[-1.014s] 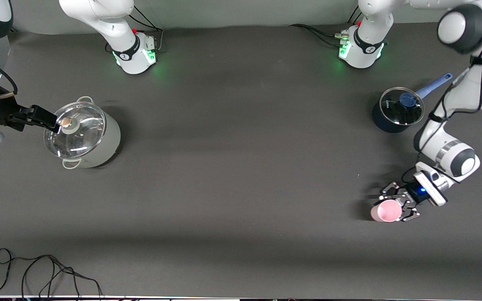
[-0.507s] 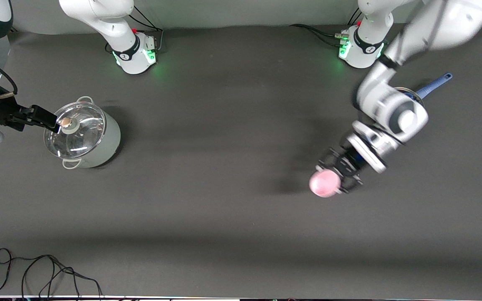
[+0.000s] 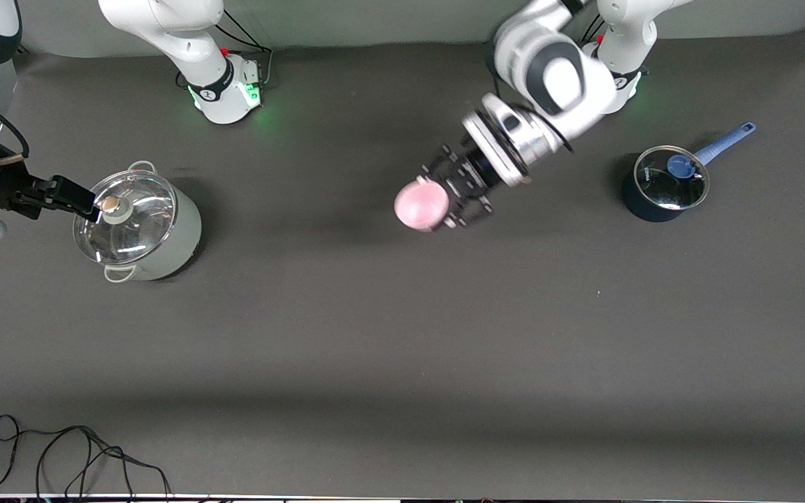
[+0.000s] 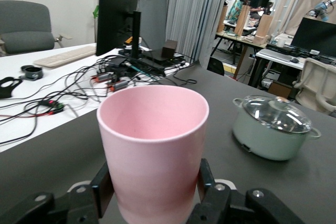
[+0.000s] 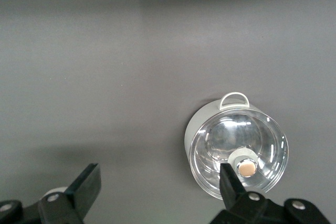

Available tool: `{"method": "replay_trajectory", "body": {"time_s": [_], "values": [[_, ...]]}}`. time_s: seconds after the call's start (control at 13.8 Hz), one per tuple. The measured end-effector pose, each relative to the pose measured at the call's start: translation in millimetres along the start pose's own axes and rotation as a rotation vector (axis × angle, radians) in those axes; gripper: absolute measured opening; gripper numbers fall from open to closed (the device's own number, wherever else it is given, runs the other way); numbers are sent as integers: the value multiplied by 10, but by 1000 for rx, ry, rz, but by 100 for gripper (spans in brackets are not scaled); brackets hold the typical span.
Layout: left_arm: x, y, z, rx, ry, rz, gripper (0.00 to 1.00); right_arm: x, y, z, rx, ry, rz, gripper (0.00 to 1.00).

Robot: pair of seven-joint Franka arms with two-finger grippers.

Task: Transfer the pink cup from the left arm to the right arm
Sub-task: 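Lift the pink cup and carry it toward the table middle, then hold the cup with the left gripper while the right gripper reaches it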

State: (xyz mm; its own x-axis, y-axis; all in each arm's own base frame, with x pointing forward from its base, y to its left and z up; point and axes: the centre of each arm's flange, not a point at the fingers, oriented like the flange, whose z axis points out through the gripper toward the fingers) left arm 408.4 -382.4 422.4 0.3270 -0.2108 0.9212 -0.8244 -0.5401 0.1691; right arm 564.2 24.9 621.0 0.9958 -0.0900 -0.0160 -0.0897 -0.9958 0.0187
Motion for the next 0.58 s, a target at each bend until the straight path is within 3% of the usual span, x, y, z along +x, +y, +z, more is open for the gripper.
{"method": "replay_trajectory", "body": {"time_s": [0.29, 0.58], "values": [[363, 499, 14, 4, -6, 1, 67, -17, -2, 12, 8, -16, 35, 100], [448, 503, 6, 11, 5, -24, 67, -55, -80, 17, 77, -59, 233, 100]]}}
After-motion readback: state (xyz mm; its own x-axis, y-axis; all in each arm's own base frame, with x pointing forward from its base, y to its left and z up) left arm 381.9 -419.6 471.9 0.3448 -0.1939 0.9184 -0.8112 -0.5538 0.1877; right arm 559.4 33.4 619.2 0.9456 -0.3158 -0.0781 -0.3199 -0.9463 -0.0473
